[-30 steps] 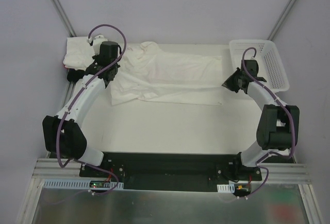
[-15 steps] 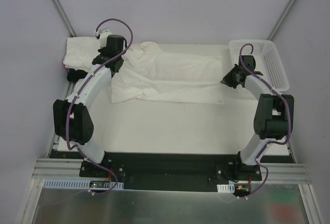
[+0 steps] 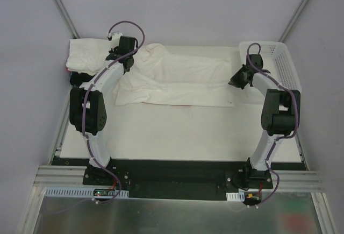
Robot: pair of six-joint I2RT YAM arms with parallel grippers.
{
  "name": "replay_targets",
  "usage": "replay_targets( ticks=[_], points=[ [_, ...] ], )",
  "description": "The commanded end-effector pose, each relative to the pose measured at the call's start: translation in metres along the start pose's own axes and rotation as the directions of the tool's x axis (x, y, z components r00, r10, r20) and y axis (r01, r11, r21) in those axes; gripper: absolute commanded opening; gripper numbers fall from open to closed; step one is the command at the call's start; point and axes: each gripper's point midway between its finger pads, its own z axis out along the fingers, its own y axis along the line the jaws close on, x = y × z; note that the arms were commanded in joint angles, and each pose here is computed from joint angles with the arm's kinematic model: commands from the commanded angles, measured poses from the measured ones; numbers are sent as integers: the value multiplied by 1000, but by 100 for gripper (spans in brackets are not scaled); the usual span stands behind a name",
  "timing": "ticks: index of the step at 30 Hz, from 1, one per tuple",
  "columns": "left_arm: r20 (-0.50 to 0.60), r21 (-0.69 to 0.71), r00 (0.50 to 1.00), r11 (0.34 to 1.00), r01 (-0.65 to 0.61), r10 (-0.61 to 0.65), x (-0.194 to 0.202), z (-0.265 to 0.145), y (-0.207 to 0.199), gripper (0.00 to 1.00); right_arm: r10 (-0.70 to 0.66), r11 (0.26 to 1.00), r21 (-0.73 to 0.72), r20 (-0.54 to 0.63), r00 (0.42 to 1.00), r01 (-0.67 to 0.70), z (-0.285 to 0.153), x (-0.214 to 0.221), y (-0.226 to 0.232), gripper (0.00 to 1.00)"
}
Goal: Fold and stack the t-shirts
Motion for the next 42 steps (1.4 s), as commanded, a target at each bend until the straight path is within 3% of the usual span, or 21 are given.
replay_targets(
  ticks=[1, 6, 7, 12, 15, 20, 23, 28, 29, 35, 36, 38, 42],
  points=[
    [54, -14, 998, 1000, 15, -14, -24, 5, -3, 0, -6, 1000, -30, 30, 1000, 7, -2, -19, 16, 1],
    [45, -25, 999, 1000, 4, -3, -19, 13, -5, 0, -6, 1000, -18, 23, 1000, 7, 2, -17, 13, 2],
    [46, -25, 999, 1000, 5, -4, -19, 13, -5, 0, -6, 1000, -15, 24, 1000, 6, 2, -17, 12, 9],
    [43, -29, 999, 1000, -3, 4, -17, 15, -3, 0, -10, 1000, -13, 46, 999, 10, -6, -22, 13, 25],
    [54, -33, 999, 999, -8, 10, -21, 11, 0, 5, -6, 1000, -7, 66, 998, 7, -16, -26, 9, 30],
    [109, -4, 994, 1000, -8, 9, -44, 3, -1, 17, -7, 999, -33, 107, 994, 11, -32, -37, 17, 30],
    [140, 15, 990, 1000, -12, 10, -60, 2, -1, 30, 3, 998, -66, 129, 992, 6, -48, -41, 26, 30],
    [182, 62, 983, 998, 26, -37, -86, -17, 2, 50, -30, 990, -136, 125, 992, 47, -71, -24, 51, 30],
    [201, 83, 977, 995, 59, -74, -95, -32, 6, 50, -41, 989, -137, 111, 993, 56, -69, -14, 51, 30],
    [97, 168, 980, 973, 158, -175, -33, -72, 11, 50, -89, 983, -162, 23, 996, 92, -42, 44, 70, 29],
    [63, 163, 988, 978, 130, -142, -6, -74, 10, 50, -93, 979, -183, 5, 996, 92, -38, 49, 77, 29],
    [62, 144, 989, 982, 126, -136, 8, -84, 16, 50, -93, 977, -196, -21, 995, 88, -32, 56, 83, 28],
    [-91, 122, 979, 974, 191, -181, 66, -92, 27, 47, -84, 972, -222, -42, 996, 72, -27, 58, 89, 27]
  ],
)
